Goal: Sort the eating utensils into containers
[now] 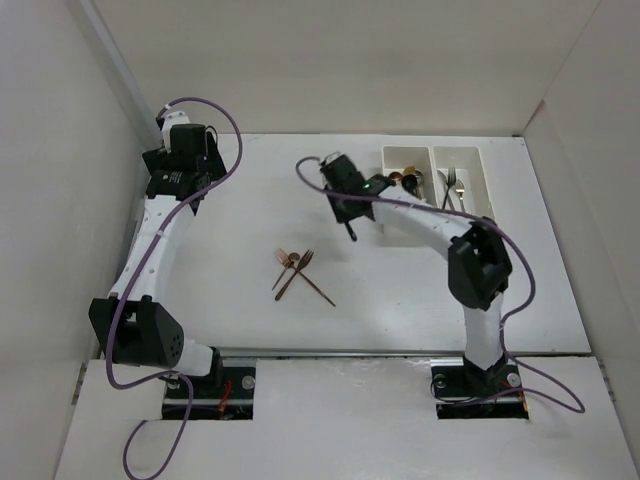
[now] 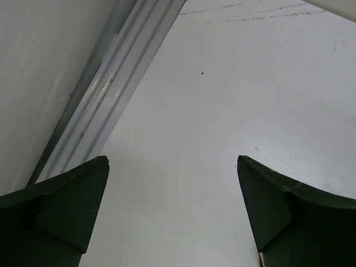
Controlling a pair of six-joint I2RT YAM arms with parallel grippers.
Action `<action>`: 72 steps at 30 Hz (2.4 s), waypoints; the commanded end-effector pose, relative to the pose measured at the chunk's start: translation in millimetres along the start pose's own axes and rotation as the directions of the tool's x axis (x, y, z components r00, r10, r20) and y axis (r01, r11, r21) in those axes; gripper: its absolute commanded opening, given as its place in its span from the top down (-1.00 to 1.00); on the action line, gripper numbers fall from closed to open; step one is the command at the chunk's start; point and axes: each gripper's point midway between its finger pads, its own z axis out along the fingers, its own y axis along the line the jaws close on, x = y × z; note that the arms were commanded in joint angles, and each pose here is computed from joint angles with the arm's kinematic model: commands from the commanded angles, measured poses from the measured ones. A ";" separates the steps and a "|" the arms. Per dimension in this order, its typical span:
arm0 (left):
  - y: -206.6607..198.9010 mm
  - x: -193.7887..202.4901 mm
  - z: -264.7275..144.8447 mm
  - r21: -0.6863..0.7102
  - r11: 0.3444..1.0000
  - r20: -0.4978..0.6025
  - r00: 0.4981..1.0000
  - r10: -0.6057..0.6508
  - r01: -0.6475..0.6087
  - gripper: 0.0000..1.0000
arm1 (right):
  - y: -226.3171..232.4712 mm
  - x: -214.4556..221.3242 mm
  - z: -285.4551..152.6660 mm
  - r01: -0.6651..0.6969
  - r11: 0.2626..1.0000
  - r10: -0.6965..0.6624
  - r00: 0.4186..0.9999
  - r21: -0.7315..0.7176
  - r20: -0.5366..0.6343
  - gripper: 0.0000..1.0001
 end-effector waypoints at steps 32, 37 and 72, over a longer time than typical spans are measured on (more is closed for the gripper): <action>-115.4 167.3 -69.7 0.743 0.526 -0.074 0.730 0.680 -0.414 -0.57 | -367.1 22.3 -11.5 -0.374 0.753 0.379 0.919 0.541 0.108 -0.05; -116.7 235.3 -88.9 0.791 0.371 -0.019 0.586 0.810 -0.487 -0.43 | -359.6 16.6 -24.8 -0.420 0.754 0.404 0.903 0.505 0.147 -0.08; -117.3 334.5 -43.3 0.785 0.422 -0.237 0.410 0.881 -0.453 1.00 | -346.9 10.3 -86.1 -0.493 0.745 0.393 0.869 0.449 0.302 -0.10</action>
